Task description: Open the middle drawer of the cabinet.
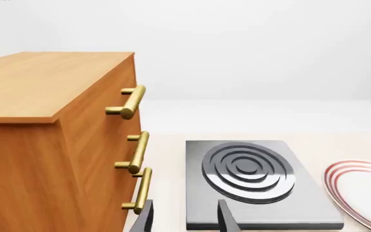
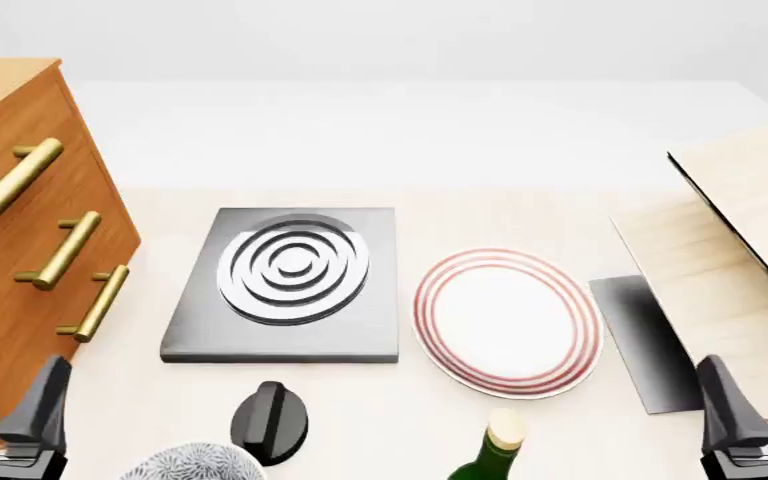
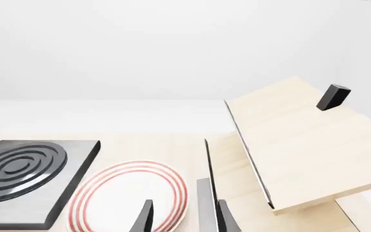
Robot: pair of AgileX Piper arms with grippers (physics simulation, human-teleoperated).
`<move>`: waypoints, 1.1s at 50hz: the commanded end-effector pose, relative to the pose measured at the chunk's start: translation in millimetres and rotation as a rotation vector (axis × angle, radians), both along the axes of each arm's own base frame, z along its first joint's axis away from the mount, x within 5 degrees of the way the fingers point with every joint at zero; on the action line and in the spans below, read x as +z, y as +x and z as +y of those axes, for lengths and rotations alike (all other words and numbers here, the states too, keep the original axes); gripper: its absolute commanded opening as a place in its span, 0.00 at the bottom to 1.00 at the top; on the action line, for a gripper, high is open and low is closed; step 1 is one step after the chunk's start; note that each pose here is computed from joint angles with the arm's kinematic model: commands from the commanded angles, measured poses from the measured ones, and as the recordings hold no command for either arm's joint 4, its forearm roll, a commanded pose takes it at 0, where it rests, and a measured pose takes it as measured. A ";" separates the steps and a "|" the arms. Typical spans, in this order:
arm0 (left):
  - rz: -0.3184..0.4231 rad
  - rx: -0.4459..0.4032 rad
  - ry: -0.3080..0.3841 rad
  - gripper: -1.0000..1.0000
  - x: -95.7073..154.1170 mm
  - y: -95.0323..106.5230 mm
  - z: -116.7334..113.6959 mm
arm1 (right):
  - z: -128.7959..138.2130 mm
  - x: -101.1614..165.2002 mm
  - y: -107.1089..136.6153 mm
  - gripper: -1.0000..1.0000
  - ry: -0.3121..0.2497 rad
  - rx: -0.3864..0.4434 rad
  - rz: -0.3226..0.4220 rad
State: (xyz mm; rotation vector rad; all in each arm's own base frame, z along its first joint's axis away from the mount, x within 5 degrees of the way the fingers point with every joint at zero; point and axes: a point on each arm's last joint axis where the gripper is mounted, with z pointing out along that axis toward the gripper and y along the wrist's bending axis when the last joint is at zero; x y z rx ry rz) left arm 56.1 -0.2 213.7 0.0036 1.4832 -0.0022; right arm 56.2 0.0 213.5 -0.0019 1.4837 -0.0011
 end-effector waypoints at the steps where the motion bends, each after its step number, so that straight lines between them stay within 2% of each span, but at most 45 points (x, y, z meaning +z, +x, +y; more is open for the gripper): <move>1: -0.001 -0.012 0.000 1.00 1.2 -0.2 -0.7 | -0.1 0.8 0.0 1.00 -0.008 -0.003 0.001; 7: 0.009 -0.043 -0.011 1.00 1.1 -0.3 -2.3 | -0.1 1.0 -0.2 1.00 -0.004 -0.003 0.001; 9: 0.012 -0.033 0.010 1.00 0.5 -0.1 -1.9 | -0.2 0.9 -0.1 1.00 -0.005 -0.005 0.001; 15: 0.049 -0.023 0.003 1.00 -2.2 5.8 -1.4 | -0.3 1.3 -0.2 1.00 -0.005 -0.005 0.000; 16: -0.138 0.216 0.201 1.00 18.5 12.0 12.8 | -0.3 1.2 -0.2 1.00 -0.002 -0.006 0.001; 17: 0.045 -0.023 0.001 1.00 -2.1 5.0 -1.4 | -0.3 1.2 -0.2 1.00 -0.003 -0.006 0.001; 20: 0.047 -0.020 0.004 1.00 -1.8 6.0 -1.3 | -0.3 1.2 -0.2 1.00 -0.003 -0.006 0.001; 32: -0.019 0.024 0.090 1.00 5.8 0.0 0.9 | -0.3 1.2 -0.2 1.00 -0.003 -0.006 0.001; 37: -0.073 0.044 0.163 1.00 10.5 -1.6 1.3 | -0.3 1.2 -0.2 1.00 -0.002 -0.006 0.001; 41: -0.073 0.044 0.163 1.00 10.5 -1.6 1.3 | -0.3 1.2 -0.2 1.00 -0.002 -0.006 0.001; 42: -0.126 0.041 0.233 1.00 16.7 -2.7 0.3 | -0.3 1.2 -0.2 1.00 -0.003 -0.006 0.001; 46: -0.183 0.016 0.313 1.00 21.1 -3.9 -2.1 | -0.3 1.2 -0.2 1.00 -0.003 -0.006 0.001; 49: -0.210 -0.006 0.353 1.00 23.7 -4.7 -3.8 | -0.3 1.2 -0.2 1.00 -0.003 -0.006 0.001; 55: -0.217 -0.011 0.392 1.00 31.3 -6.4 -4.4 | -0.3 1.2 -0.2 1.00 -0.003 -0.006 0.001</move>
